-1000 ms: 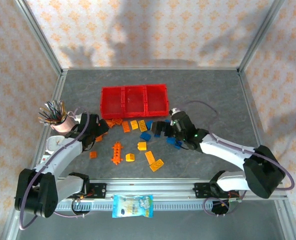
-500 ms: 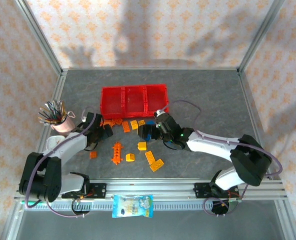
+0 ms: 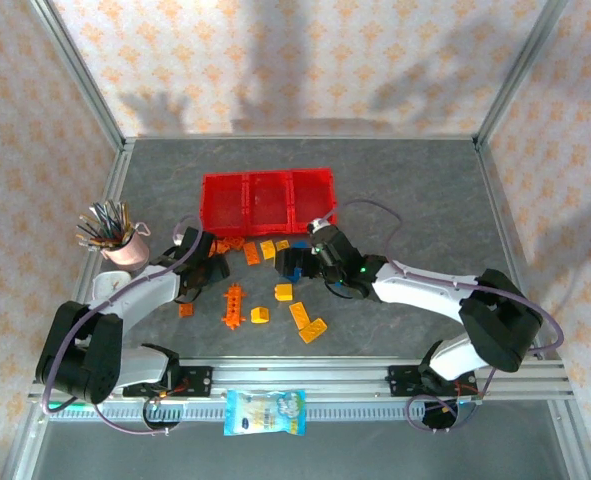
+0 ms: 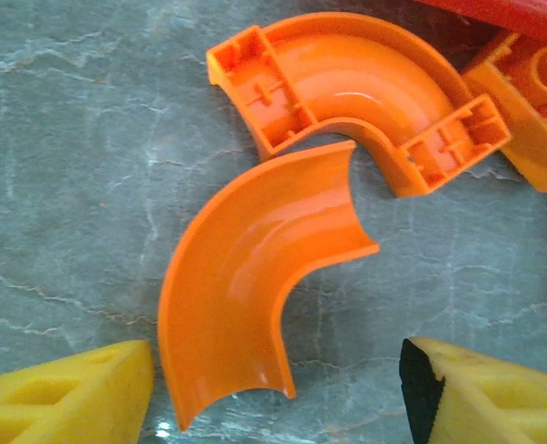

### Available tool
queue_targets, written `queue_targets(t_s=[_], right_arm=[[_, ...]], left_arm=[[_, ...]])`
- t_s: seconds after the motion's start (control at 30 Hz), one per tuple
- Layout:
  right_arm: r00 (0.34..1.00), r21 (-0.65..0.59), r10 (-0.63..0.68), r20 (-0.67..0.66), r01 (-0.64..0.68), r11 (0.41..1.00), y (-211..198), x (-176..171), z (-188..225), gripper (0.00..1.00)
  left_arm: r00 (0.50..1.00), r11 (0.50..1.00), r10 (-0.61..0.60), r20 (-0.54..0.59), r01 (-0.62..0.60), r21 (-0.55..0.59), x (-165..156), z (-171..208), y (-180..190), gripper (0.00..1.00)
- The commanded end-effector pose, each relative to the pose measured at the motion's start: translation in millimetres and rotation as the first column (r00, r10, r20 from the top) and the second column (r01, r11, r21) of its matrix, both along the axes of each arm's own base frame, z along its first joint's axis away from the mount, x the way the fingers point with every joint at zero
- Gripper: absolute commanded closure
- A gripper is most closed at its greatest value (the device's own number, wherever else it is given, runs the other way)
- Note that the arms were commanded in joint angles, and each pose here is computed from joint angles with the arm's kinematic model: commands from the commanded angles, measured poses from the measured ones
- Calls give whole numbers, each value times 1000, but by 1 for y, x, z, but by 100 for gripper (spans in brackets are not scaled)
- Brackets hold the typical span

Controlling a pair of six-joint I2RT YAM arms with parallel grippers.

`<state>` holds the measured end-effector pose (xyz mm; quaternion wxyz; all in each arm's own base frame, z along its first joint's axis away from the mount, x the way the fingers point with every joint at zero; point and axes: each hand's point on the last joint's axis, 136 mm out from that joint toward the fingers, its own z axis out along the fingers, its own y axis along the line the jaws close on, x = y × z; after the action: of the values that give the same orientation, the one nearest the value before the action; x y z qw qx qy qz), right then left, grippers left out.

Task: Sort the legos into containers by color
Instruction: Pick up the lego from the middle-left of the table, then place the lego in the container.

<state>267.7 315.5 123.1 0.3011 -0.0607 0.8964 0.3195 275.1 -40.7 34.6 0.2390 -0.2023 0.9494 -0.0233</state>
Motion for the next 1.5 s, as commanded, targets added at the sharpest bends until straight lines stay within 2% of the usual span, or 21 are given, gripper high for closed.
queue_targets(t_s=[0.0, 0.13, 0.33, 0.93, 1.27, 1.47], right_arm=[[1000, 21, -17, 25, 16, 1000, 7, 7, 10, 0], [999, 22, -18, 26, 18, 1000, 7, 7, 10, 0], [1000, 18, -21, 22, 21, 1000, 6, 7, 8, 0], [999, 22, -24, 28, 23, 999, 7, 8, 12, 0], [994, 73, -22, 104, 15, 997, 4, 8, 47, 0], [985, 55, -44, 169, 35, 998, 2, 18, 69, 0]], left_arm=[[999, 997, 47, -15, -46, 63, -3, -1, 12, 30], [996, 994, 88, -23, -86, 74, -3, -6, 16, 31], [996, 996, 81, -27, -79, 51, 1, -11, 11, 38], [996, 995, 83, -13, -82, 63, -3, -8, 14, 65], [983, 986, 146, 107, -154, 66, -1, 28, 26, 69], [967, 990, 133, 218, -139, 12, 20, 72, 18, 72]])
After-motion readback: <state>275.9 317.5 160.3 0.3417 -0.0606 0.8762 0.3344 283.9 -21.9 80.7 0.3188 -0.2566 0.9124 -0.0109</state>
